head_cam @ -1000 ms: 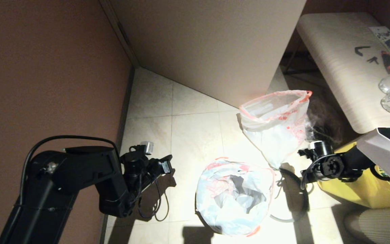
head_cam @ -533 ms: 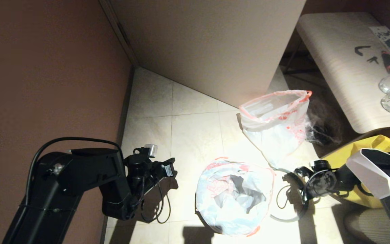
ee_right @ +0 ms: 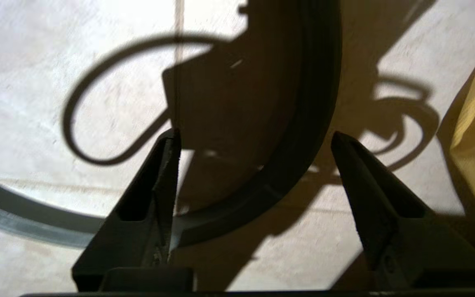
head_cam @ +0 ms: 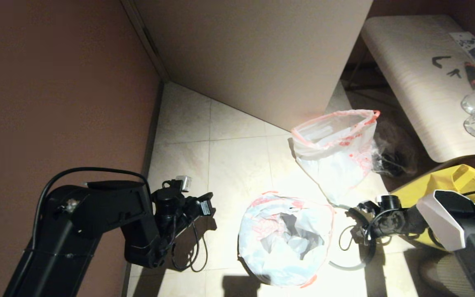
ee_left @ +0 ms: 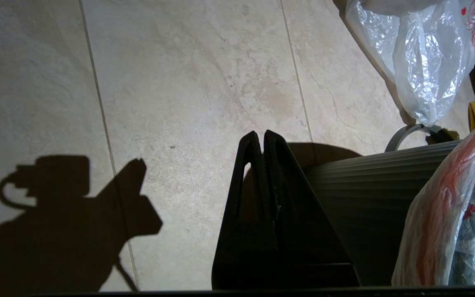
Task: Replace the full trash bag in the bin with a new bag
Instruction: Place the trash can ring on the trash can
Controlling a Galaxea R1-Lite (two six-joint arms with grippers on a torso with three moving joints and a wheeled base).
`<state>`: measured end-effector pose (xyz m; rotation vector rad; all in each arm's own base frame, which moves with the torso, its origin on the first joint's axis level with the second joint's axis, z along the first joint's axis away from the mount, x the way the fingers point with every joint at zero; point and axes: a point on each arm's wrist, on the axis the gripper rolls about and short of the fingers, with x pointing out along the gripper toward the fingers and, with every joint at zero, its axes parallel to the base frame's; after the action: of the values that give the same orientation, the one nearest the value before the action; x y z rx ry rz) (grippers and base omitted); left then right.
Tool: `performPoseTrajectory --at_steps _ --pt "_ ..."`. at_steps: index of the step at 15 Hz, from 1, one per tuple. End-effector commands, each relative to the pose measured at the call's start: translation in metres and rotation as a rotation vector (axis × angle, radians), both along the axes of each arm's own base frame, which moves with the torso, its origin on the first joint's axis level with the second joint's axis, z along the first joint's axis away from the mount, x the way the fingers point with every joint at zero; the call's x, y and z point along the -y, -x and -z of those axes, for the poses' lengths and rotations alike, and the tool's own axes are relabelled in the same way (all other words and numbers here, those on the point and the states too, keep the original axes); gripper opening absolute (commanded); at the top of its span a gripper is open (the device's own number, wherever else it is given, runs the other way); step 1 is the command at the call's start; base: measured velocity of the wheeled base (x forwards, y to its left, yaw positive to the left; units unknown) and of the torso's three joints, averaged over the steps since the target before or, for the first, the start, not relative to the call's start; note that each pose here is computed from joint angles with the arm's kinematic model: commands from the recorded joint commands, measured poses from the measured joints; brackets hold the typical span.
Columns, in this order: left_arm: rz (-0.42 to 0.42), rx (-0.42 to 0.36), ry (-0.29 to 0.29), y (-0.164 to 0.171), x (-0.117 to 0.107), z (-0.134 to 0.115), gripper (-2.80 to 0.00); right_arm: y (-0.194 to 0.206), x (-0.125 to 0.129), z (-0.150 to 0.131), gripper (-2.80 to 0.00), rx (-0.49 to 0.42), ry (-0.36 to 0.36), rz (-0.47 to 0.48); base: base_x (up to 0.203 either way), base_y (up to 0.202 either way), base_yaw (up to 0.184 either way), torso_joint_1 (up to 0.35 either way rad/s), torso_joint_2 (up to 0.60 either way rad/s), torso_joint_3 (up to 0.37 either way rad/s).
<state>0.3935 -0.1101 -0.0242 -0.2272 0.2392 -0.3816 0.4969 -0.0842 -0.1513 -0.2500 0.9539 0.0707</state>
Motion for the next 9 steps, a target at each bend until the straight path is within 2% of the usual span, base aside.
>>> performPoseTrajectory --at_steps 1,3,4,9 --pt "0.001 0.006 0.003 0.0 0.0 0.0 -2.8 -0.003 0.006 0.014 0.0 0.005 0.006 0.003 0.0 0.0 0.0 0.0 0.0 0.0" --pt "0.0 0.008 0.003 0.0 0.0 0.0 -2.8 -0.001 0.015 0.022 0.0 -0.002 0.018 -0.016 0.0 0.0 0.0 0.0 0.0 0.0" --pt "0.0 0.008 0.003 0.0 0.0 0.0 -2.8 0.001 0.016 0.025 -2.8 -0.017 0.016 -0.025 0.0 0.0 0.0 0.0 0.0 0.0" --pt "0.002 0.01 -0.009 0.0 0.0 0.001 -2.8 0.008 0.016 0.031 -2.8 -0.096 -0.01 -0.029 0.0 0.0 0.0 0.0 0.0 0.0"
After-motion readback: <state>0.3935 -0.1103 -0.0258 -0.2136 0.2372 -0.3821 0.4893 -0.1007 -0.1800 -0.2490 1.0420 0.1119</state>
